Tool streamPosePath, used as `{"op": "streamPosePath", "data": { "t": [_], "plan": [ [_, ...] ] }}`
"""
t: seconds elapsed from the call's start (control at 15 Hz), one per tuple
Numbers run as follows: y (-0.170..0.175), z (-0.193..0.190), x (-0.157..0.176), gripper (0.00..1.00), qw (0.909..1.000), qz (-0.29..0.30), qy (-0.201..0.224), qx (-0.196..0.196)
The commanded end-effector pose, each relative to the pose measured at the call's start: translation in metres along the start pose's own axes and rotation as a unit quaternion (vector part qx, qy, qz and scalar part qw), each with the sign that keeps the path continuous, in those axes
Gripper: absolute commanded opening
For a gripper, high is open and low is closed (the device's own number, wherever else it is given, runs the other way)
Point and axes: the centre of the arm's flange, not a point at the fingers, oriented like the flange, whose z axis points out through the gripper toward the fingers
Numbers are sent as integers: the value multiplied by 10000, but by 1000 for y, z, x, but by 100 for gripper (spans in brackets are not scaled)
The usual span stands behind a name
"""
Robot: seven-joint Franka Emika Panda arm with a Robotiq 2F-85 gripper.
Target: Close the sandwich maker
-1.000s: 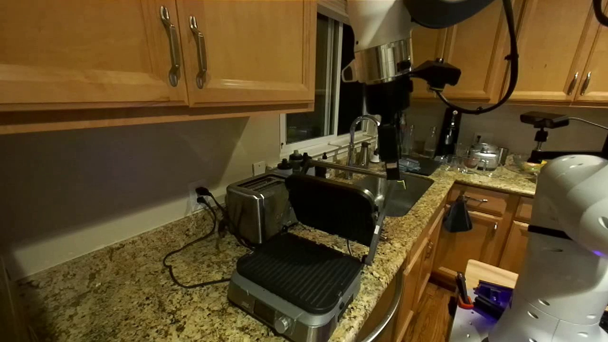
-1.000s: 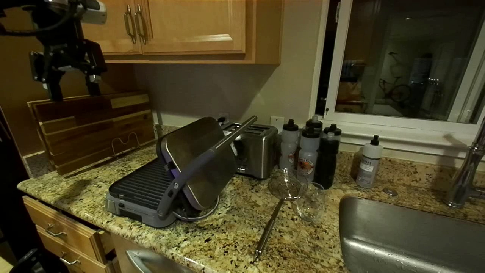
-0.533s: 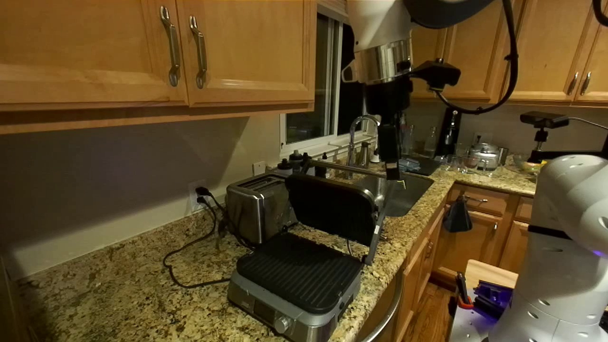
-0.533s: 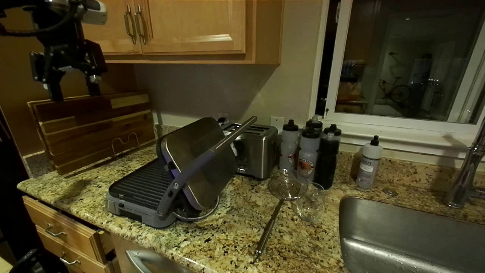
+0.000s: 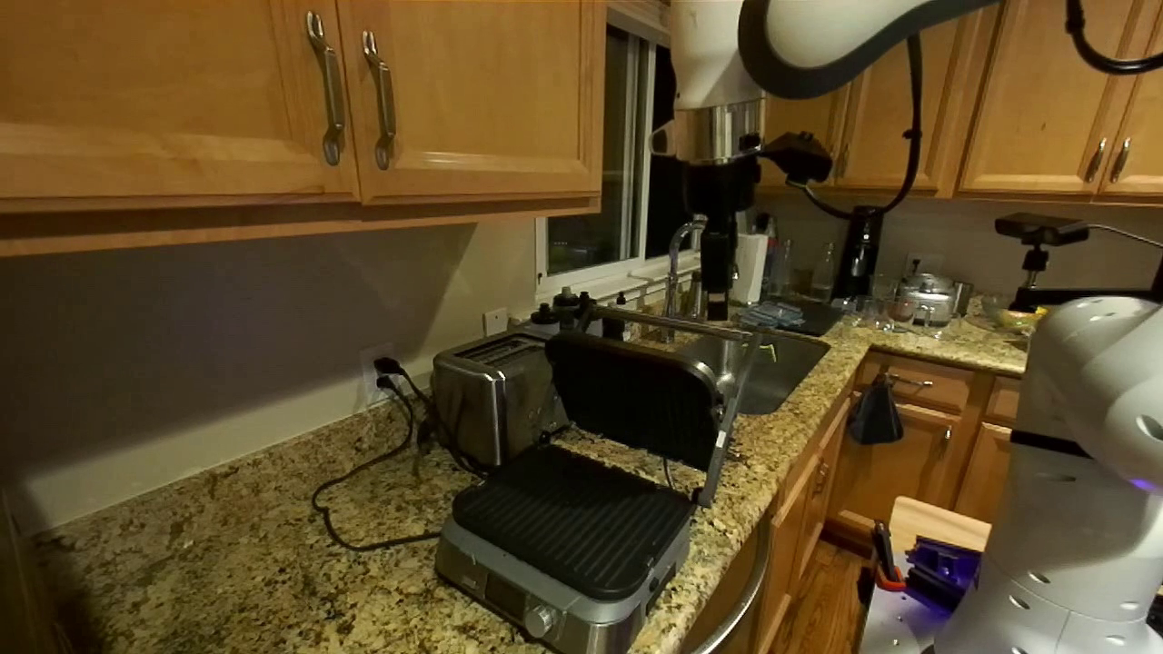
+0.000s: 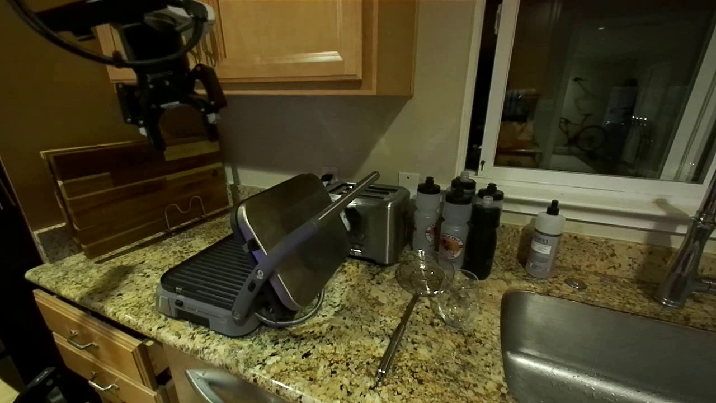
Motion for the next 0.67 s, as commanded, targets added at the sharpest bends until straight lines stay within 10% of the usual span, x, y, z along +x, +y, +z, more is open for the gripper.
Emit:
{"op": "streamPosePath", "data": {
  "t": [0.0, 0.6],
  "plan": [
    [51, 21, 14, 100, 9994, -201, 282, 78],
    [72, 36, 20, 100, 9997, 106, 78, 185]
  ]
}}
